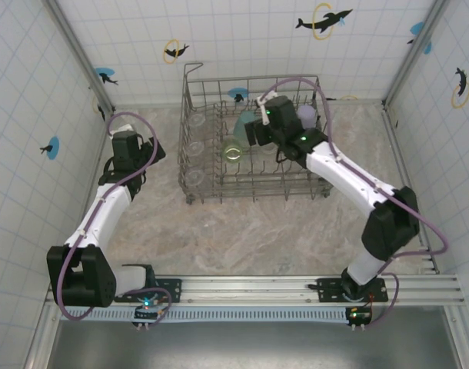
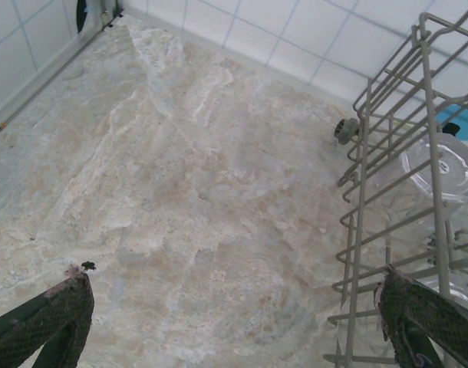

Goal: Load the cups into the dish rack

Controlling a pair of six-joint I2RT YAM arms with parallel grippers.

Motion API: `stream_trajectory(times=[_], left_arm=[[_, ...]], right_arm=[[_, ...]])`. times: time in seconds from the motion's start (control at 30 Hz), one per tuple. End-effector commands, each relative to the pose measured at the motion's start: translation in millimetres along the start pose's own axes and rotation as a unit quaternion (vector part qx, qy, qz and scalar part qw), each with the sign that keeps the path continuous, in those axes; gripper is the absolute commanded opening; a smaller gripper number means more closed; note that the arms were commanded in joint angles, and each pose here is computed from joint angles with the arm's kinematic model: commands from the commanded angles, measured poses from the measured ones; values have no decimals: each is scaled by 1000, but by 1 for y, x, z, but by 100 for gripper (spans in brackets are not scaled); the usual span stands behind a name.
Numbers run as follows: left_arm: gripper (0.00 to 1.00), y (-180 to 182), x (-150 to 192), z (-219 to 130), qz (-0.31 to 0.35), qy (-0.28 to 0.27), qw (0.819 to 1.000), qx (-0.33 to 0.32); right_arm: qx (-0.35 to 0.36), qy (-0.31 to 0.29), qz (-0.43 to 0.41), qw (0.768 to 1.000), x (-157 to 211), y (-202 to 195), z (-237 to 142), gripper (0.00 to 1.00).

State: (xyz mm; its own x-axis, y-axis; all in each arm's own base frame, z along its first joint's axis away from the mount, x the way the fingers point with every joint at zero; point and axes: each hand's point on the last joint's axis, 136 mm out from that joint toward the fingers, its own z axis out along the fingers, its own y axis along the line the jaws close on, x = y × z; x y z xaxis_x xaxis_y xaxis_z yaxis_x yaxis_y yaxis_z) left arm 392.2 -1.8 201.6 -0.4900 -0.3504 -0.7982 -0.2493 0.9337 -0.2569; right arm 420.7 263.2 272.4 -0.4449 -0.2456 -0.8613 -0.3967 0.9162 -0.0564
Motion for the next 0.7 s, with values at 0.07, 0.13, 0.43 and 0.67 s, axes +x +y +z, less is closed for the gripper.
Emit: stream_trajectory(times=[0.07,0.13,0.43,0.67], left_arm=[[97,24,-2,-1,-22,-29,998,-59],[97,31,-3,-3,-23,-42,996,-76],[97,68,-2,-2,-18,-95,982,-165],[97,90,28,4,-21,-86,975,-203]], right_arm=[[32,-51,62,996,-11,-49,-37,100],[49,-60,78,994,-6,-68,-47,100],[134,-70,164,975,35,-146,-78,100],[245,-61,227,941,86,-216,-99,100]])
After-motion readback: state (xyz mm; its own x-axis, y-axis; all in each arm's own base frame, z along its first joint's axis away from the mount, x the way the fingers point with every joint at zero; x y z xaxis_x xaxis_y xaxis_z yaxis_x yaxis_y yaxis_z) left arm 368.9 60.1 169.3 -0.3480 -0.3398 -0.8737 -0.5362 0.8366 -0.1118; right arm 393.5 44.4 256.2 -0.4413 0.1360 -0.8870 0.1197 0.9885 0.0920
